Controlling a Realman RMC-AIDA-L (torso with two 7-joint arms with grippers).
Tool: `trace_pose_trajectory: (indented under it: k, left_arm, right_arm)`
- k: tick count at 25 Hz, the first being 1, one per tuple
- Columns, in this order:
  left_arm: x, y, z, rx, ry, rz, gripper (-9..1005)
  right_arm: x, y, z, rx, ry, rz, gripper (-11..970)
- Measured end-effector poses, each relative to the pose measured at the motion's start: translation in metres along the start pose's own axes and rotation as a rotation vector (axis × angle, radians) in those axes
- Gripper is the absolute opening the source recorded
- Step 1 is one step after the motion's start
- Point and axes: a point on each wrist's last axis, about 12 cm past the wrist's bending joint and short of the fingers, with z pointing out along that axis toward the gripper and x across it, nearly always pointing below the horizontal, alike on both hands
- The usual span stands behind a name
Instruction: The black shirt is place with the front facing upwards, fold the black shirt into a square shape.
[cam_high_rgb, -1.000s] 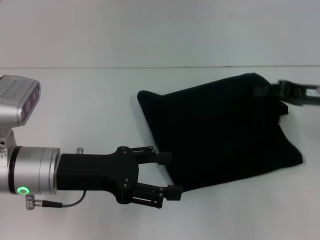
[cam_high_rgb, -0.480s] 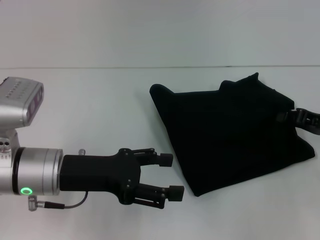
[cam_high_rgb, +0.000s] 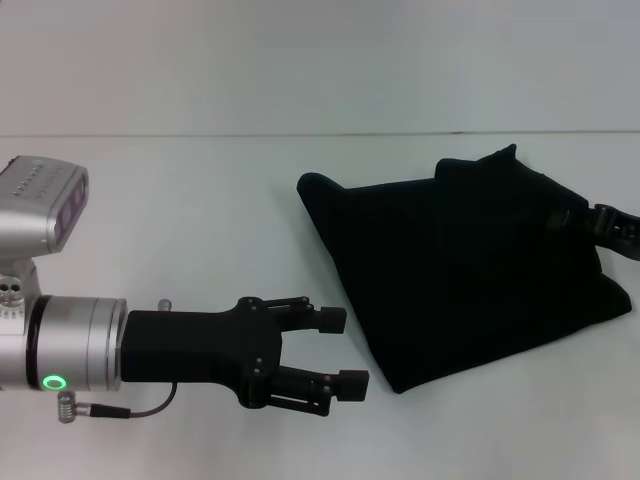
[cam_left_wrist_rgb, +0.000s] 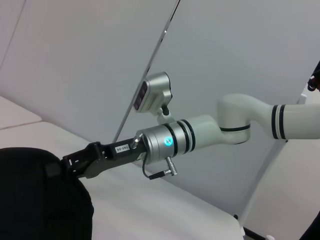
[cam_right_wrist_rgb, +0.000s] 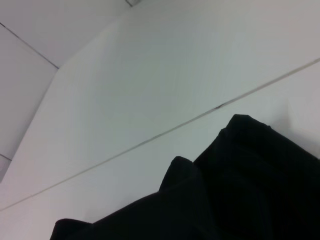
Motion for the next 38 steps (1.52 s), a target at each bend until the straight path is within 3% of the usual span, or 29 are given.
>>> trace_pose_trajectory:
  k: [5, 10, 13, 18, 29, 38]
  left_arm:
    - [0.0, 0.001, 0.0, -0.009, -0.006, -0.028, 948]
    - [-0.003, 0.006, 0.0, -0.041, -0.015, -0.13, 948]
    - [-0.004, 0.01, 0.004, -0.059, -0.022, -0.19, 948]
    - [-0.006, 0.023, 0.009, -0.122, -0.06, -0.351, 948]
    - [-0.022, 0.063, 0.029, -0.329, -0.097, -0.65, 948]
    - [-0.019, 0.083, 0.056, -0.494, -0.088, -0.769, 947]
  right_arm:
    - [-0.006, 0.0, -0.005, -0.002, -0.03, -0.017, 197]
    - [-0.009, -0.001, -0.011, -0.03, -0.074, -0.033, 434]
    - [-0.01, -0.003, -0.015, -0.03, -0.087, -0.053, 683]
    - [-0.006, -0.009, -0.022, -0.025, -0.103, -0.093, 902]
    - [0.036, -0.003, -0.046, -0.24, -0.07, -0.485, 902]
    - [0.053, -0.01, -0.056, -0.246, -0.077, -0.529, 903]
